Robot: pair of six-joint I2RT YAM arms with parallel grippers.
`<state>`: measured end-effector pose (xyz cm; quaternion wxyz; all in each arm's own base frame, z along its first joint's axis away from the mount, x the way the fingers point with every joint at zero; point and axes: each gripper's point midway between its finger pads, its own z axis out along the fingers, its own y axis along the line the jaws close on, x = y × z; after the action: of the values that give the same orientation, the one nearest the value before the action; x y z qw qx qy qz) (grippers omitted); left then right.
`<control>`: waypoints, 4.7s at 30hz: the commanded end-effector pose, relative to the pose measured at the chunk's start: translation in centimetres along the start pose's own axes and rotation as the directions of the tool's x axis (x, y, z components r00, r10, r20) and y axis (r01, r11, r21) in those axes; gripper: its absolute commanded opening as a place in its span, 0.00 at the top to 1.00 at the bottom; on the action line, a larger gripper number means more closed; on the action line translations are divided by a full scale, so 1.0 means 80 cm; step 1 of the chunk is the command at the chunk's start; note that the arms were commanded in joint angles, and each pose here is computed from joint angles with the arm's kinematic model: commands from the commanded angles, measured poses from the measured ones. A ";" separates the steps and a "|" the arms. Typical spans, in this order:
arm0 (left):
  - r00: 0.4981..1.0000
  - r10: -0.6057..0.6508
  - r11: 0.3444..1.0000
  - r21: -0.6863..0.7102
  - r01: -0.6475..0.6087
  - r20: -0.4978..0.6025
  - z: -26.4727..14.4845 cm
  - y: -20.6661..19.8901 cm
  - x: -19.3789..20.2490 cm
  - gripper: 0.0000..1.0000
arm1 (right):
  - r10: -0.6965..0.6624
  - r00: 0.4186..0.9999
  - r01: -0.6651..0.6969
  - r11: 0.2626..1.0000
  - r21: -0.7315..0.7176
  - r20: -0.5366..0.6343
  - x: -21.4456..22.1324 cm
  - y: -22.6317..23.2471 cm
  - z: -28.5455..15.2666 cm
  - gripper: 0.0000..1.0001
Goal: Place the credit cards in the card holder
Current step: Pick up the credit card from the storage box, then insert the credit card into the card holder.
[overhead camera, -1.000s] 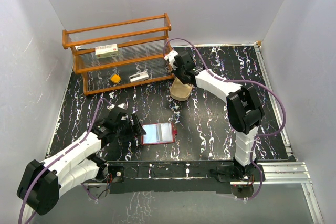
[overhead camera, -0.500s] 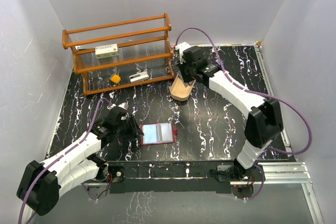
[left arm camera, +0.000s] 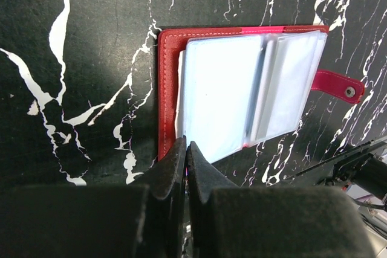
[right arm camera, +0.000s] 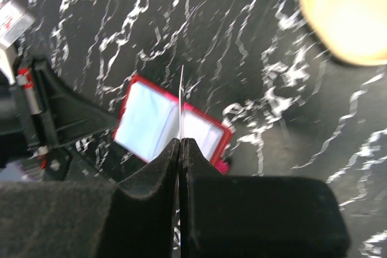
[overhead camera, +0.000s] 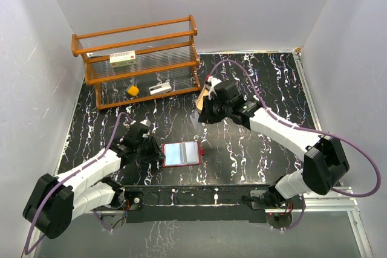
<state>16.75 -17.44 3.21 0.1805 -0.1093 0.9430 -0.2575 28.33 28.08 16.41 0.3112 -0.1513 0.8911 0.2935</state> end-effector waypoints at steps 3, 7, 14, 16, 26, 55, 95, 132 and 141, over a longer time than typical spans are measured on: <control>1.000 0.004 1.000 -0.002 -0.004 -0.011 0.007 0.006 0.006 1.00 | 0.133 0.990 -0.120 0.968 -0.222 0.045 0.006 0.061 -0.009 1.00; 1.000 0.006 1.000 -0.014 -0.006 -0.021 0.012 0.009 0.008 1.00 | 0.153 0.988 -0.151 0.966 -0.209 -0.006 0.036 0.056 0.007 1.00; 0.999 -0.022 0.999 -0.030 0.021 -0.027 0.016 0.020 0.016 1.00 | 0.216 0.974 -0.226 0.942 -0.249 -0.069 0.065 0.063 0.031 1.00; 0.999 -0.034 0.999 -0.012 0.034 -0.027 0.017 0.018 0.019 1.00 | 0.240 0.966 -0.255 0.937 -0.237 -0.093 0.075 0.059 0.039 1.00; 0.997 -0.040 0.998 -0.055 0.037 -0.058 0.021 0.027 0.025 0.99 | 0.330 0.930 -0.357 0.917 -0.179 -0.164 0.118 0.041 0.075 1.00; 0.996 -0.044 0.999 -0.035 0.041 -0.076 0.015 0.033 0.038 0.99 | 0.313 0.932 -0.316 0.949 0.010 -0.181 0.154 -0.009 0.086 0.97; 0.995 -0.064 0.998 0.000 0.064 -0.076 0.018 0.026 0.039 1.00 | 0.343 0.910 -0.382 0.912 -0.151 -0.232 0.157 0.028 0.099 1.00; 0.992 -0.096 0.993 0.069 0.101 -0.079 0.016 0.010 0.040 1.00 | 0.286 0.945 -0.295 0.955 -0.037 -0.158 0.146 0.027 0.092 0.64; 0.994 -0.085 0.992 0.083 0.091 -0.066 0.015 0.003 0.033 1.00 | 0.307 0.928 -0.333 0.937 -0.102 -0.210 0.160 0.062 0.109 0.63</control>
<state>15.62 -18.81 1.54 0.1594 -0.1421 0.9238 -0.3177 20.43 33.98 4.20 0.1646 -0.0471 0.9157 0.3635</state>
